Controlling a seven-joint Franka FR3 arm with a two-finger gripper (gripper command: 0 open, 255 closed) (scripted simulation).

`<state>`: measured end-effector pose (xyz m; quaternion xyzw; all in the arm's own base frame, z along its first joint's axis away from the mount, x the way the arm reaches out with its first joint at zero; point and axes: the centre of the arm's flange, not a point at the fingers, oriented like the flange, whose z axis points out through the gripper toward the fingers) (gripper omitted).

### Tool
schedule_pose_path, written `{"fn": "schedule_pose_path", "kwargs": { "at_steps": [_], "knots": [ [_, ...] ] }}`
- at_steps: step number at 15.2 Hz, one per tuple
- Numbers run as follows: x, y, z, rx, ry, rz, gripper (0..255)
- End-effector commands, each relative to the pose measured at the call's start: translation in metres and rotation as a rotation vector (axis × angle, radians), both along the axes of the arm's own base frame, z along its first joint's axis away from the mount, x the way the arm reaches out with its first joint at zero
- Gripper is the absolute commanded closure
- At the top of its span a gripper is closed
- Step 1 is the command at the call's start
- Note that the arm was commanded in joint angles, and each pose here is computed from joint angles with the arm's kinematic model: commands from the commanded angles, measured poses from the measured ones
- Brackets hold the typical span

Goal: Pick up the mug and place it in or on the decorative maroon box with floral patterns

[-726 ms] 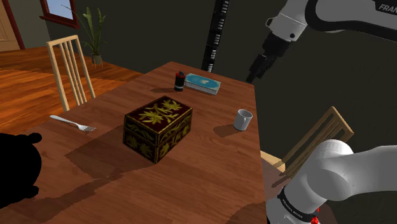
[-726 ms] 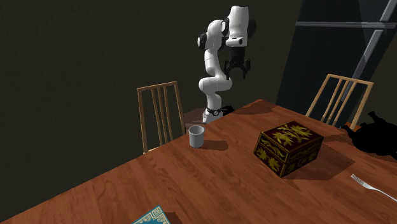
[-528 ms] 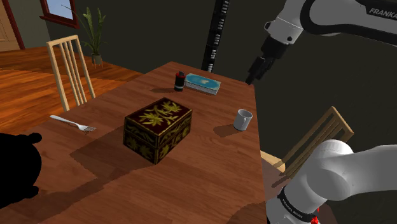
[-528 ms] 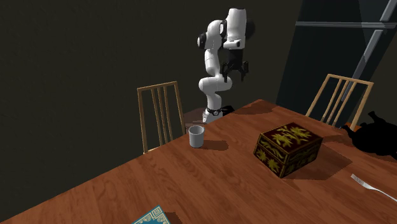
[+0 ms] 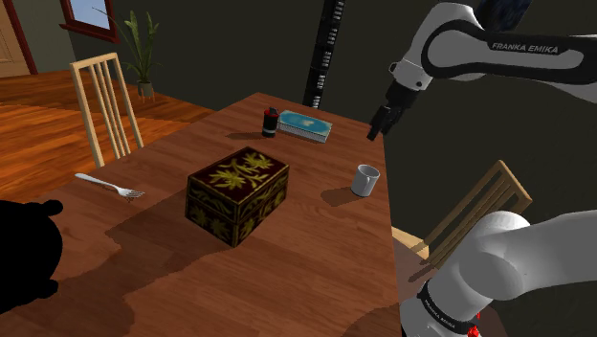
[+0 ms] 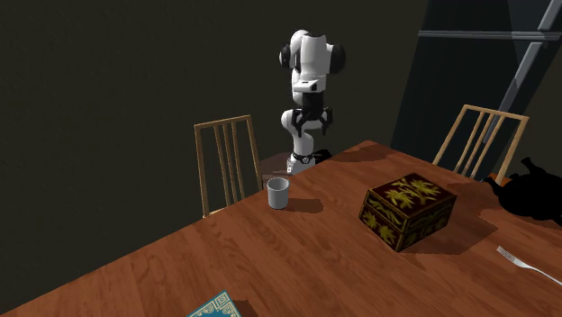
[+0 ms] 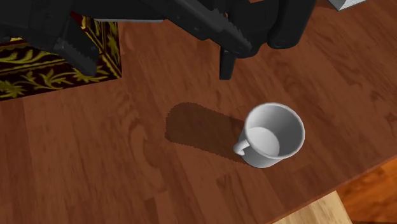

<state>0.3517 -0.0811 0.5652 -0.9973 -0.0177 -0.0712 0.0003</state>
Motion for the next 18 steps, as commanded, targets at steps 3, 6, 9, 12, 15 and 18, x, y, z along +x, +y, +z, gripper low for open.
{"fn": "schedule_pose_path", "kwargs": {
  "at_steps": [3, 6, 9, 12, 15, 18],
  "knots": [
    [0.011, -0.037, -0.036, 0.014, 0.026, -0.017, 0],
    [0.019, -0.067, -0.063, 0.025, 0.046, -0.031, 0],
    [0.027, -0.096, -0.091, 0.036, 0.066, -0.044, 0],
    [0.033, -0.125, -0.119, 0.047, 0.087, -0.058, 0],
    [0.039, -0.154, -0.147, 0.058, 0.107, -0.071, 0],
    [0.044, -0.183, -0.176, 0.069, 0.127, -0.085, 0]
  ]
}}
